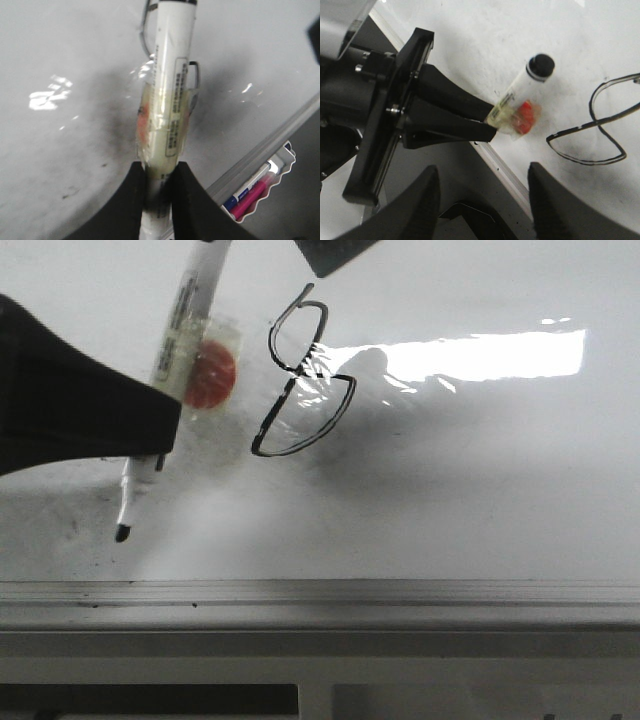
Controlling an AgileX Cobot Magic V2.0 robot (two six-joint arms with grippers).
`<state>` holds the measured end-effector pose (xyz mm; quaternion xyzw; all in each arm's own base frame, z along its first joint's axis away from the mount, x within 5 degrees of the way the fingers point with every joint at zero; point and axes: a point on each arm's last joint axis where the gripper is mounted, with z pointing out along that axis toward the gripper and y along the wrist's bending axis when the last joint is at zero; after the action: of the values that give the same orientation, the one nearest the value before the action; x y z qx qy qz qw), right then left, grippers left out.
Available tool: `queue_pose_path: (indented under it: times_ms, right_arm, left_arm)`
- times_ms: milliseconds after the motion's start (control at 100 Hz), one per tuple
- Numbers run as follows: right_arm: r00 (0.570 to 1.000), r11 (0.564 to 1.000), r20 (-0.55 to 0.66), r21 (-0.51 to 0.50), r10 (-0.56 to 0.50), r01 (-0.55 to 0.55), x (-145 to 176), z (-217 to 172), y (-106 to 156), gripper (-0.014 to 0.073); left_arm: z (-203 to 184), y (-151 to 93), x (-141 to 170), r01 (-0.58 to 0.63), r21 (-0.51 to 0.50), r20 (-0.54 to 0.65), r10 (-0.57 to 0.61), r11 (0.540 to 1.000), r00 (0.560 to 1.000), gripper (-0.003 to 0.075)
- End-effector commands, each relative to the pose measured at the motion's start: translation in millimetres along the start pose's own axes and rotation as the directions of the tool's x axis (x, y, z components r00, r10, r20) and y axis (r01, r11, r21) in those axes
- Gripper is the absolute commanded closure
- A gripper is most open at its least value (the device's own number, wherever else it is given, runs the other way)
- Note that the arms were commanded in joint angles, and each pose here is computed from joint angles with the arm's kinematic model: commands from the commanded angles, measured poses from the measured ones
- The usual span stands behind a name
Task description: Write number 8 on whiteboard
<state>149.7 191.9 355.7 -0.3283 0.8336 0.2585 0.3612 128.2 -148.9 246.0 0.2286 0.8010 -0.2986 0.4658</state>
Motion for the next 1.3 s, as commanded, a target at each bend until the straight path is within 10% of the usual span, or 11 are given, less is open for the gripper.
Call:
queue_pose_path:
  times_ms: [0,590,870,1080,1290]
  right_arm:
    - [0.996,1.000,0.094,-0.013,-0.003,0.005,-12.1,-12.4,2.9,0.0250]
    - [0.996,1.000,0.088,-0.013,-0.003,0.005,-11.6,-12.3,2.9,0.0250]
    - [0.996,1.000,0.088,-0.013,-0.003,0.005,-11.6,-12.3,2.9,0.0250]
    - [0.995,1.000,0.099,-0.005,-0.019,0.019,-11.5,-18.3,2.7,0.0255]
    - [0.981,0.995,0.169,0.040,-0.092,0.087,-11.0,-48.6,1.6,0.0587]
  left_arm:
    - [-1.9,2.0,-17.0,0.165,-0.009,0.090,-0.164,0.986,0.982,0.0741]
    - [-2.9,18.1,-22.9,0.340,-0.081,0.091,-0.332,0.937,0.939,0.0734]
    - [-2.9,18.1,-22.9,0.341,-0.081,0.091,-0.334,0.936,0.938,0.0365]
    - [-4.7,17.7,-23.9,0.341,-0.077,0.098,-0.333,0.937,0.938,0.0323]
    - [-27.5,11.5,-31.3,0.315,-0.024,0.136,-0.309,0.949,0.941,0.0393]
